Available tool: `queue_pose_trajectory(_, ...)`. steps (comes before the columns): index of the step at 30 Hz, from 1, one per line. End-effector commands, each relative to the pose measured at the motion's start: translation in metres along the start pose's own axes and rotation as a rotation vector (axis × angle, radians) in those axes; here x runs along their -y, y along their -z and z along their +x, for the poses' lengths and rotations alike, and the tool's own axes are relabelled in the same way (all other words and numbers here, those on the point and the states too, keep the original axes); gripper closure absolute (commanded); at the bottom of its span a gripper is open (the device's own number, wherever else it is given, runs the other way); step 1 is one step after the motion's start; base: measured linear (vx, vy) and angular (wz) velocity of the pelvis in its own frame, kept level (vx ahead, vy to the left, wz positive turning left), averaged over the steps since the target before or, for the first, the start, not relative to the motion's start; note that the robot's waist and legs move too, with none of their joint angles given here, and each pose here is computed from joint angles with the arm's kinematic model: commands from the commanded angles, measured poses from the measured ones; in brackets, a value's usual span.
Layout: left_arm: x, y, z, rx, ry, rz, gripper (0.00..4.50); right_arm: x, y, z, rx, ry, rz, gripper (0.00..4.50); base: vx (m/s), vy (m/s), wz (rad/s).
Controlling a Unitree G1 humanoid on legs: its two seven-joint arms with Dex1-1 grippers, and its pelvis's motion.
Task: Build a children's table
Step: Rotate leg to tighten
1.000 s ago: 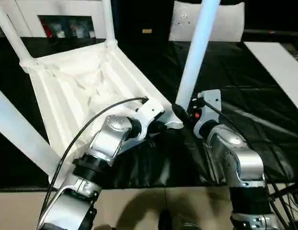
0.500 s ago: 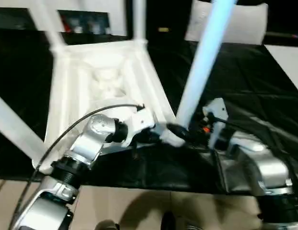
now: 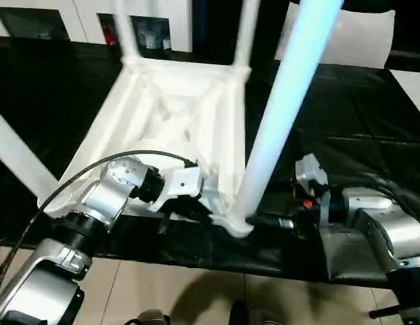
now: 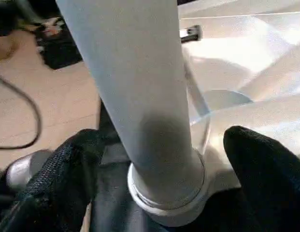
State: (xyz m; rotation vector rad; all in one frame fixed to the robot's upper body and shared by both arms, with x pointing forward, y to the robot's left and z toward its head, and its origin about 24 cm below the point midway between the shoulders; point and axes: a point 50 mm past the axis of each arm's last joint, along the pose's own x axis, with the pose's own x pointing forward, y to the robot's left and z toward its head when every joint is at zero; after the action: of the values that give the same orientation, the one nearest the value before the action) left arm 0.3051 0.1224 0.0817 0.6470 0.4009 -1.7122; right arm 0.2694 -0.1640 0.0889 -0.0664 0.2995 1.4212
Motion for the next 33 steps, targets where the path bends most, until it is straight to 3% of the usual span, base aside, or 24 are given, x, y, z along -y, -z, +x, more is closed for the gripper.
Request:
queue_pose_trajectory(1,0.005,-0.008,0.013,-0.023,0.139,0.067,4.5,0.001,0.0,-0.001,-0.01,-0.037,-0.022,0.5,0.0,0.0,0.0)
queue_pose_trajectory(8,0.005,-0.01,0.016,-0.024,0.176,0.092,4.5,0.002,-0.001,0.005,-0.007,-0.106,-0.017,0.98,0.0,0.0,0.0)
queue_pose_trajectory(10,0.005,-0.01,0.016,-0.024,0.182,0.095,4.5,0.001,-0.002,0.005,-0.004,-0.127,-0.013,1.34,0.0,0.0,0.0)
queue_pose_trajectory(27,0.005,-0.007,0.017,-0.02,0.164,0.08,4.5,-0.004,-0.001,0.01,0.011,-0.192,0.012,2.43,0.0,0.0,0.0)
queue_pose_trajectory(30,-0.003,-0.006,0.017,-0.01,0.053,-0.007,4.5,-0.007,-0.001,0.014,0.047,-0.114,0.049,2.48,0.0,0.0,0.0)
queue_pose_trajectory(33,-0.01,-0.007,0.021,0.032,-0.086,-0.088,4.5,-0.004,0.003,0.026,0.045,0.096,0.072,2.48,0.0,0.0,0.0)
